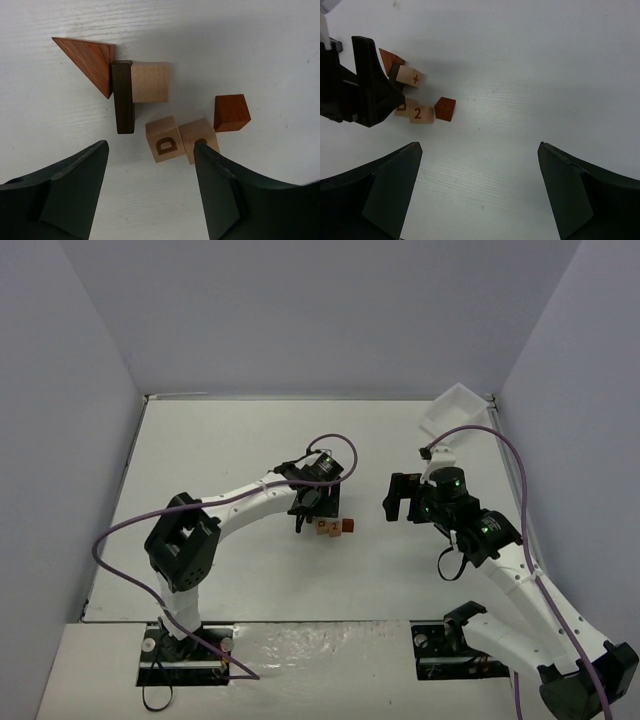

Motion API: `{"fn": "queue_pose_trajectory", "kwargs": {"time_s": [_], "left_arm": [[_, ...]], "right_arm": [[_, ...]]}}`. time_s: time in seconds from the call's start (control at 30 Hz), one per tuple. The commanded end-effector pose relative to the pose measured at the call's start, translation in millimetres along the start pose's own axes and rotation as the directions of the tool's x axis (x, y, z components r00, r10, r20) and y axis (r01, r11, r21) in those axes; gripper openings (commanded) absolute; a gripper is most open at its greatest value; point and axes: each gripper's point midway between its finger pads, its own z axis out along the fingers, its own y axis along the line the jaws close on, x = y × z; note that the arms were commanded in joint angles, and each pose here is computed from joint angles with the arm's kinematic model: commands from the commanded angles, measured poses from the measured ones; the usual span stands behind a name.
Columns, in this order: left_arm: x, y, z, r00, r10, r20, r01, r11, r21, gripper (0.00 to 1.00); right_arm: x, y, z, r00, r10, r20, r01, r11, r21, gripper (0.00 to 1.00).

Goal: Build the wood block tower

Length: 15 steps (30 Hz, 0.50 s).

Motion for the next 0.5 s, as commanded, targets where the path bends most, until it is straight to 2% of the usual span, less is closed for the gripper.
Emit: {"fn": "queue_pose_trajectory", "kwargs": {"time_s": [0.0, 0.13, 0.47], "left_arm": [[-25.2, -17.5, -5.9, 0.990, -0.116, 0.078, 0.115, 0.993, 0.024, 0.64], [-17.6, -18.3, 4.2, 0.992, -0.111, 0.058, 0.111, 0.994, 0.004, 0.57], [2.5, -16.3, 21.4, 0.995, -0.098, 0.010, 0.098, 0.995, -0.034, 0.53]], "right_arm": [[-8.6, -1.8, -4.5, 0.999, 0.010, 0.041, -0.010, 1.000, 0.011, 0.99], [-5.1, -3.2, -3.7, 0.999, 0.003, 0.033, -0.004, 1.000, 0.014, 0.99], [-3.6, -2.1, -3.3, 1.000, -0.009, 0.026, 0.008, 1.000, 0.006, 0.99]]}}
